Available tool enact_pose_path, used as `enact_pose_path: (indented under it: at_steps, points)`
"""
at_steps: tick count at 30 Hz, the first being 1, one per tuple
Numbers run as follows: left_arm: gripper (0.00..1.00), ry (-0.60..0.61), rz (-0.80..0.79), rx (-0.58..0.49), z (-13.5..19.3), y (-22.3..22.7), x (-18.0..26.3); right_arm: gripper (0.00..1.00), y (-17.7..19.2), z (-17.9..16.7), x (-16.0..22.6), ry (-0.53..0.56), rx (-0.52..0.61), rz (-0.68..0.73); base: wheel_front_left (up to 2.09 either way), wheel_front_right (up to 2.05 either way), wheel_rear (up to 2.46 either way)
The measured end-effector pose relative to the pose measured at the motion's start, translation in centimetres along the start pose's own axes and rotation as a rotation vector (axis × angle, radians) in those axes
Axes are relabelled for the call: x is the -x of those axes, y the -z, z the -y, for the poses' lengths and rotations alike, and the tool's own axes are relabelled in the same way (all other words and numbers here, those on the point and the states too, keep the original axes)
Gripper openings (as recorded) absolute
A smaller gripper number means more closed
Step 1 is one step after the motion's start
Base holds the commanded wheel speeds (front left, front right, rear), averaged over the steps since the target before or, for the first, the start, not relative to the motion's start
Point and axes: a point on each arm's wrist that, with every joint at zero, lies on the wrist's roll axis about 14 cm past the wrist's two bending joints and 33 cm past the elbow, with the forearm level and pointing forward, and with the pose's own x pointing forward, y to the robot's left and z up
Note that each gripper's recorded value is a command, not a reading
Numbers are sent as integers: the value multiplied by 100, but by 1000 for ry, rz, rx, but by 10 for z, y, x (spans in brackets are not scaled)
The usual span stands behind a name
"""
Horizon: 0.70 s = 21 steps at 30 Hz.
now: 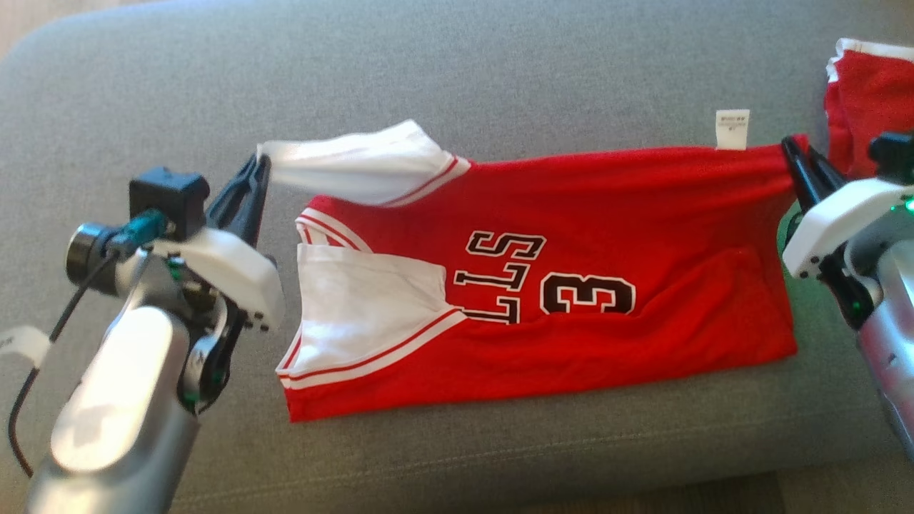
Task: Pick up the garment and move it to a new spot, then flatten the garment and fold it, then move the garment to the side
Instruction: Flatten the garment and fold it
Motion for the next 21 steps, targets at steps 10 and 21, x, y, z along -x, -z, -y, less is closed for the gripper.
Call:
enact_pose_path:
  at_steps: [10,21]
  points:
    - [0,73,-65,-36,18,15,40,0,10,-8,29,-67,16,-40,0,0,0]
    - [0,127,-170,-54,29,40,78,0,35,-4,57,-99,36,-177,0,0,0]
